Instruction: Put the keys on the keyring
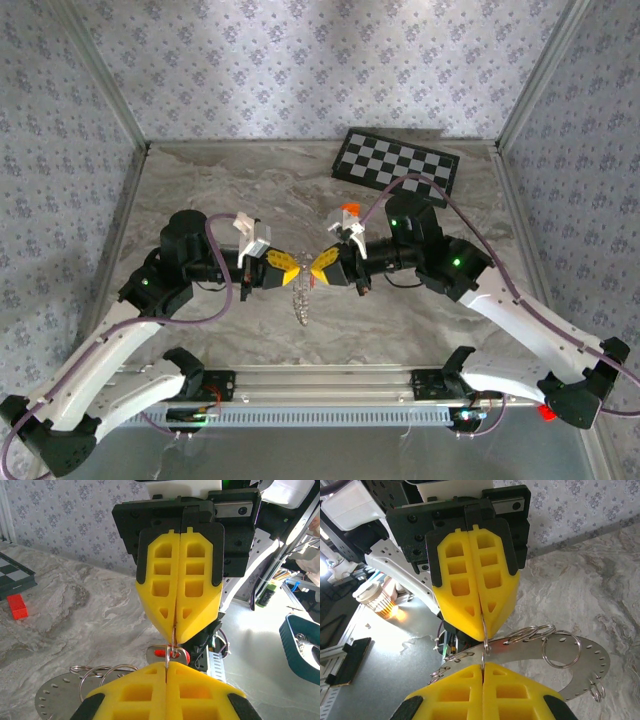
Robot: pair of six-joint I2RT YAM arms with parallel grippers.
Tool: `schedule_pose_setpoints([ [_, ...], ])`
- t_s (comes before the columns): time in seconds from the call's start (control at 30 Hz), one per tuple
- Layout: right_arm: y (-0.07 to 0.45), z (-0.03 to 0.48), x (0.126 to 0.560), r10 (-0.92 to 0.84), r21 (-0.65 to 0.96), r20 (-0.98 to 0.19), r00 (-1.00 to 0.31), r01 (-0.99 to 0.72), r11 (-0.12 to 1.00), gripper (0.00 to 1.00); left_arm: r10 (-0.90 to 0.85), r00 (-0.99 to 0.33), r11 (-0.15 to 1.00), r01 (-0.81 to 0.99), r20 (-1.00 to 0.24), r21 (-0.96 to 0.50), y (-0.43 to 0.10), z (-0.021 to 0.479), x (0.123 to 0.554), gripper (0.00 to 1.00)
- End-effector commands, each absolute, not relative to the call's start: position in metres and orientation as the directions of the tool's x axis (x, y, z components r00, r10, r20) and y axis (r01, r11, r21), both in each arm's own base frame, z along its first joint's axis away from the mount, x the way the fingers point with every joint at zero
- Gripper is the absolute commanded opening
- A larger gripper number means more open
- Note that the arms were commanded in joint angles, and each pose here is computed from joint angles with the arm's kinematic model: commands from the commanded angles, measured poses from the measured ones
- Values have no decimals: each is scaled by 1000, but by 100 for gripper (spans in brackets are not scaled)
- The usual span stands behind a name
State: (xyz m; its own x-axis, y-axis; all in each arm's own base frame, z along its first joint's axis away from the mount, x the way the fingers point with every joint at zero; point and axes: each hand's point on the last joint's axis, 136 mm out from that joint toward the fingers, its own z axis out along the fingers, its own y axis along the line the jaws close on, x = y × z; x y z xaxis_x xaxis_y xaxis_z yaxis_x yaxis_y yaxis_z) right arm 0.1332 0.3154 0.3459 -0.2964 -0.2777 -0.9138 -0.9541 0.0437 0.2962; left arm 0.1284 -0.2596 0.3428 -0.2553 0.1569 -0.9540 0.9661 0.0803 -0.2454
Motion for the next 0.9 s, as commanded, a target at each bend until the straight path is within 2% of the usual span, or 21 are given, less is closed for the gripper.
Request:
schedule_pose_setpoints([
  [0.0,318,352,136,-262,284,-922,-285,-958,43,0,118,-174,24,985,-978,-173,-261,359,119,0],
  [0.87,312,352,137,-253,279,-924,-288,-958,72,0,119,-175,26,984,-977,-174,-260,358,119,0],
])
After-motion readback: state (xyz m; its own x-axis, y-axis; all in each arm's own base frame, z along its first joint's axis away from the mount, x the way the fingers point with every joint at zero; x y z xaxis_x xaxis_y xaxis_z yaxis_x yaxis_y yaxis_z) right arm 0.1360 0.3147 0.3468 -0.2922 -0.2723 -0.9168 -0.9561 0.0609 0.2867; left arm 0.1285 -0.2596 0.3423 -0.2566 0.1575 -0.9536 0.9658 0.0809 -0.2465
